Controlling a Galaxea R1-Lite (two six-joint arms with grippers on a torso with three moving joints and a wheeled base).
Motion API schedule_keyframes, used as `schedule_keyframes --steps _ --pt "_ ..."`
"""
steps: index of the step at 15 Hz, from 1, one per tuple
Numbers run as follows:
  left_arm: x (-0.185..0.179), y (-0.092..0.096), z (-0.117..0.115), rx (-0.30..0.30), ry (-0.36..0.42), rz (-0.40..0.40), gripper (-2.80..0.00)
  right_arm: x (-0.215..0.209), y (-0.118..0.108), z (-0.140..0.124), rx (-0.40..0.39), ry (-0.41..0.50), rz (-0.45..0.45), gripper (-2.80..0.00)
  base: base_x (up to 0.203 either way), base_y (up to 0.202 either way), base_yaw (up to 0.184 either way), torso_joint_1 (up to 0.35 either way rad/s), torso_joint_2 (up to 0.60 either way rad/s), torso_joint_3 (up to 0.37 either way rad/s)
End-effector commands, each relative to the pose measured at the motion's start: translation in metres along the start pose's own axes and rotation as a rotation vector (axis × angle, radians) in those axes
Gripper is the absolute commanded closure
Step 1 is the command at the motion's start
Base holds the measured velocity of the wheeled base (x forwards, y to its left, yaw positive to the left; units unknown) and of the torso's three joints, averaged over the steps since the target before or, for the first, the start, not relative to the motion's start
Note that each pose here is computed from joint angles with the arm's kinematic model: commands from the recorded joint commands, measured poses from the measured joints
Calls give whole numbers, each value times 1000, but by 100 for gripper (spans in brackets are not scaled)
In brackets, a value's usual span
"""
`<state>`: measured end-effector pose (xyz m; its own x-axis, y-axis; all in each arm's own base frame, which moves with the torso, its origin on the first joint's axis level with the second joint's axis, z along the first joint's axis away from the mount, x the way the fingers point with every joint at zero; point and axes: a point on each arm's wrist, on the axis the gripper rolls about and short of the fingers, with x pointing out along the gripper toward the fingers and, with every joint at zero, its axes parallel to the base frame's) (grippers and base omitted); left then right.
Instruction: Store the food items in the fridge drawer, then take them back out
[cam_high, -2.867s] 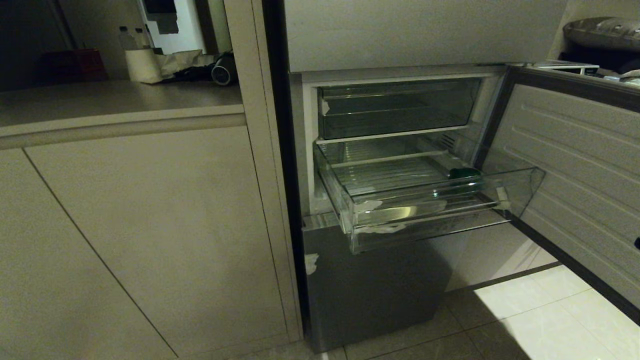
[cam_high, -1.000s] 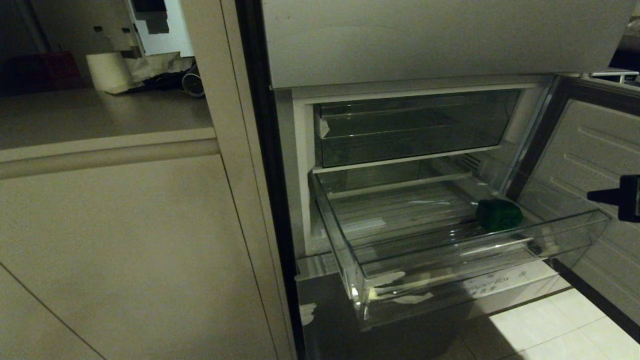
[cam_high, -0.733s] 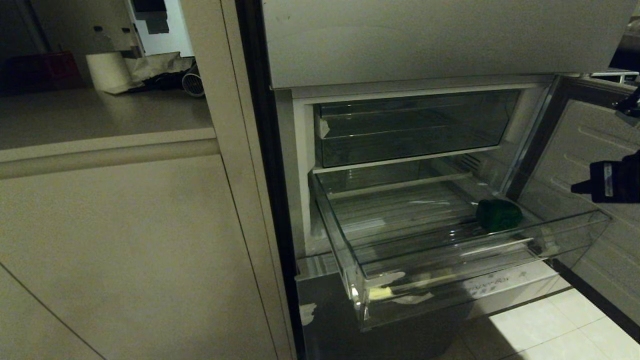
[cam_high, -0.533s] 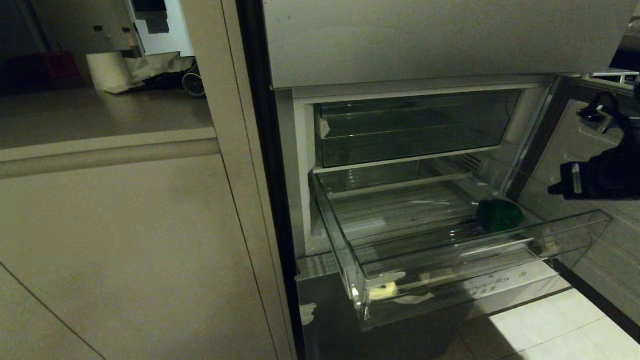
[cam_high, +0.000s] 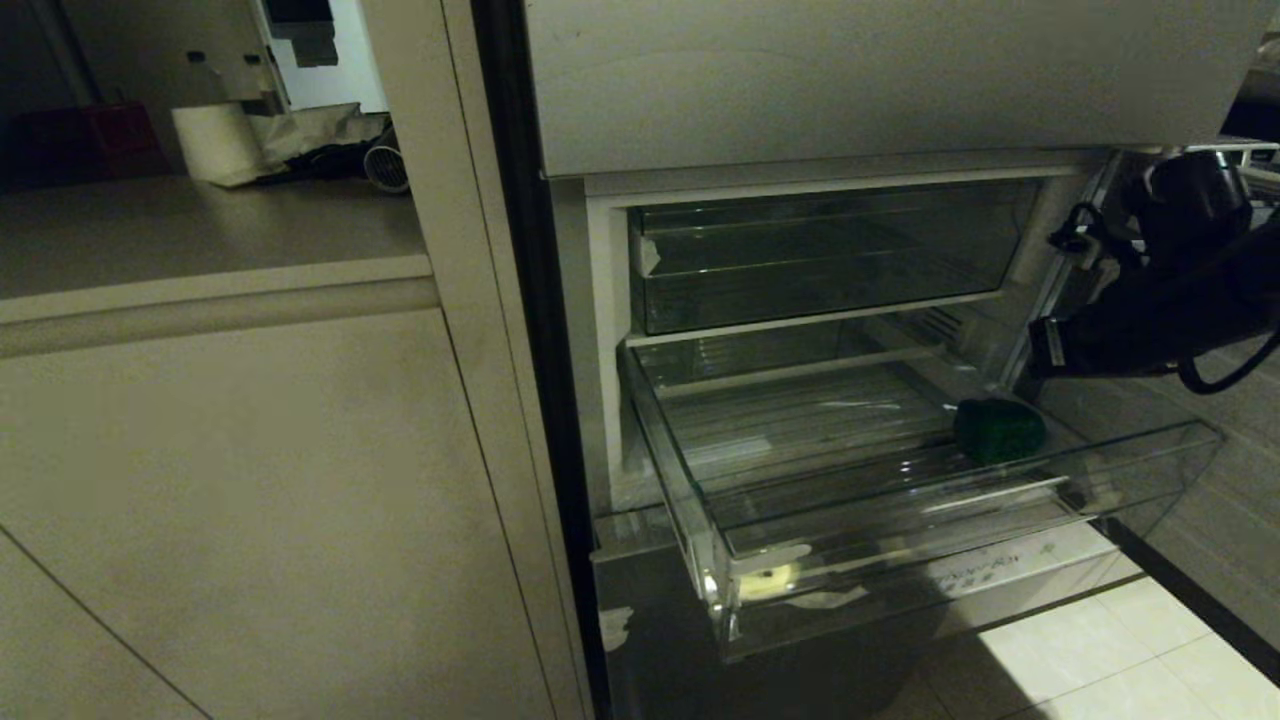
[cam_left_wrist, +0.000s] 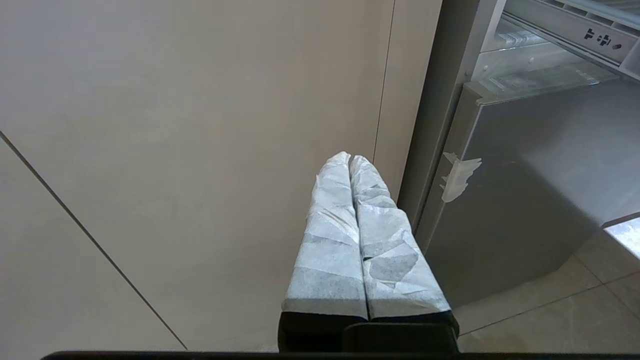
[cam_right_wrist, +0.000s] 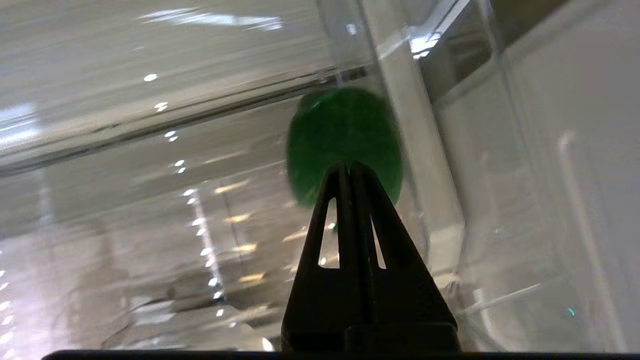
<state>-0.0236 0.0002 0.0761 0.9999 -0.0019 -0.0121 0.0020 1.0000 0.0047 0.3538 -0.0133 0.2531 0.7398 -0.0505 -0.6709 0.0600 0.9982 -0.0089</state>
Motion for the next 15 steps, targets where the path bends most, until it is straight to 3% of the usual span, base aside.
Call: schedule_keyframes --steps 1,2,3,6,15 --pt "0 0 0 1 2 0 0 19 1 9 -5 37 -9 0 0 0 0 0 0 0" --pt "0 0 0 0 2 0 0 21 1 11 -7 53 -15 -89 0 0 0 0 0 0" --pt "0 0 0 0 2 0 0 24 1 15 -8 59 -27 -280 0 0 0 0 0 0" --pt "0 0 0 0 2 0 0 40 1 17 -21 96 -64 -280 0 0 0 0 0 0" --pt "0 0 0 0 2 0 0 65 11 5 -49 171 -49 -280 0 0 0 0 0 0"
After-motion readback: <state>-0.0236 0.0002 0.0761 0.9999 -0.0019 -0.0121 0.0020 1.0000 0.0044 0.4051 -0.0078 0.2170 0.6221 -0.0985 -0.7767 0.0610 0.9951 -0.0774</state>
